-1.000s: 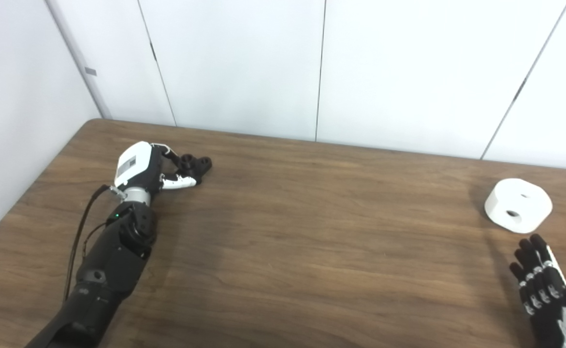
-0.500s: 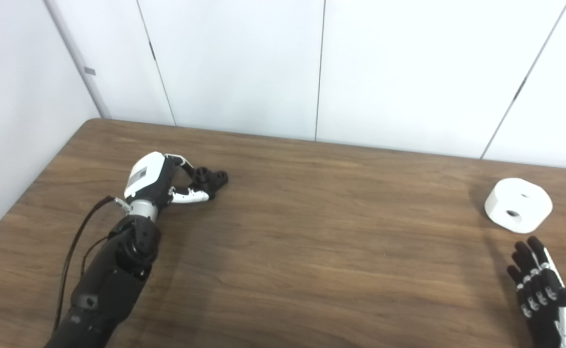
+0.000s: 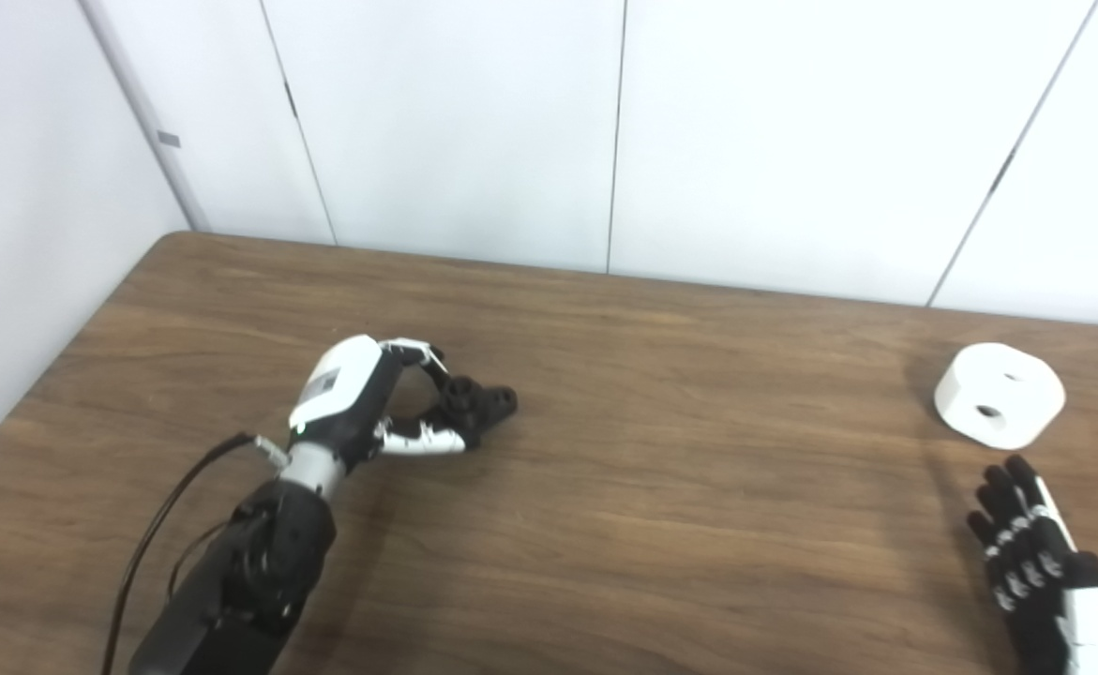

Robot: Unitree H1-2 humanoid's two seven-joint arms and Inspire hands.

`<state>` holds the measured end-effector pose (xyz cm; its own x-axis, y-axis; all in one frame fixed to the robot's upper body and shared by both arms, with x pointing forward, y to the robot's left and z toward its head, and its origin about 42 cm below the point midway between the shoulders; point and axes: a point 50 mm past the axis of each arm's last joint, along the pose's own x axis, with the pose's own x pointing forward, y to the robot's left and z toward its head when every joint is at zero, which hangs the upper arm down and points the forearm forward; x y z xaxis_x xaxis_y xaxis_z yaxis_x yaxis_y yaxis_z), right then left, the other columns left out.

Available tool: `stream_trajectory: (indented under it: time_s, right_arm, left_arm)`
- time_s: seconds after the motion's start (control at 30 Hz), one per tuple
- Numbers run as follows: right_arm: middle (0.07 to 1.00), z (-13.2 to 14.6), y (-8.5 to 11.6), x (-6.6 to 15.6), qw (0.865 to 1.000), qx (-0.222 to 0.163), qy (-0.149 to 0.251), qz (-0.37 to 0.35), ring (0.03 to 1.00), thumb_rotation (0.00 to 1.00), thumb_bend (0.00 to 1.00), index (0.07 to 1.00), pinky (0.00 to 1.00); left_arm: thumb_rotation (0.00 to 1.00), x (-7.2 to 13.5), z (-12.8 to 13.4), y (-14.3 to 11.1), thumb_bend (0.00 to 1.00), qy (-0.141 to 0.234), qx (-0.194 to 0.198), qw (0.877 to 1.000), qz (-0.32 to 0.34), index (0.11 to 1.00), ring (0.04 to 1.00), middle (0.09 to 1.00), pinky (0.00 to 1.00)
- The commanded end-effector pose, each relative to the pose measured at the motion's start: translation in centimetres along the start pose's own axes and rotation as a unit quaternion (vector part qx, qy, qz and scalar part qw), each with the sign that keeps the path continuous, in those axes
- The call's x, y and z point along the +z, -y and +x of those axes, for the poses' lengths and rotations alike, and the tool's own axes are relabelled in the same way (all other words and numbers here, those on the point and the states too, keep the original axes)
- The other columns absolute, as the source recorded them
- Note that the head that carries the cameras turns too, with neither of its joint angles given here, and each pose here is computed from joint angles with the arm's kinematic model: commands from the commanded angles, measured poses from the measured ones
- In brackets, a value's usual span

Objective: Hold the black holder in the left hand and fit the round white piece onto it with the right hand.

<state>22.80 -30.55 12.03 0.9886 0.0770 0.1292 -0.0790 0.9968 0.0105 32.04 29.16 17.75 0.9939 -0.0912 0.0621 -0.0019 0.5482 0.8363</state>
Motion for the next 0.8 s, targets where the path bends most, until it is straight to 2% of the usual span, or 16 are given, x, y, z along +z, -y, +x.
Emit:
stream_trajectory:
  time_s: [0.0, 0.13, 0.3, 0.5, 0.77]
  right_arm:
    - [0.968, 0.1, -0.8, -0.1, 1.000, -0.003, 0.015, 0.006, 1.000, 0.93, 0.69, 1.000, 1.00]
    - [0.973, 0.3, -1.3, -0.1, 1.000, 0.003, 0.019, 0.003, 1.000, 0.95, 0.67, 1.000, 1.00]
    - [0.978, 0.5, -2.0, 0.0, 1.000, 0.002, 0.020, -0.002, 1.000, 0.95, 0.69, 1.000, 1.00]
    - [0.977, 0.6, -3.1, 0.8, 1.000, -0.003, 0.018, -0.001, 1.000, 0.94, 0.70, 1.000, 1.00]
    - [0.991, 0.9, -3.7, 1.4, 1.000, 0.000, 0.015, -0.001, 1.000, 0.96, 0.70, 1.000, 1.00]
  left_arm:
    - [0.05, 1.7, -0.8, 0.2, 0.52, 0.049, 0.004, 0.999, 0.011, 0.486, 0.880, 0.793, 0.88]
    - [0.06, 3.2, -2.5, 2.5, 0.52, 0.081, -0.023, 0.996, 0.013, 0.486, 0.886, 0.802, 0.86]
    - [0.06, 4.6, -4.2, 4.7, 0.52, 0.113, -0.048, 0.992, 0.007, 0.486, 0.888, 0.800, 0.96]
    - [0.05, 6.3, -6.4, 7.3, 0.52, 0.157, -0.080, 0.984, 0.016, 0.485, 0.865, 0.781, 0.94]
    - [0.06, 7.7, -7.5, 9.0, 0.52, 0.181, -0.110, 0.977, 0.020, 0.486, 0.874, 0.784, 0.94]
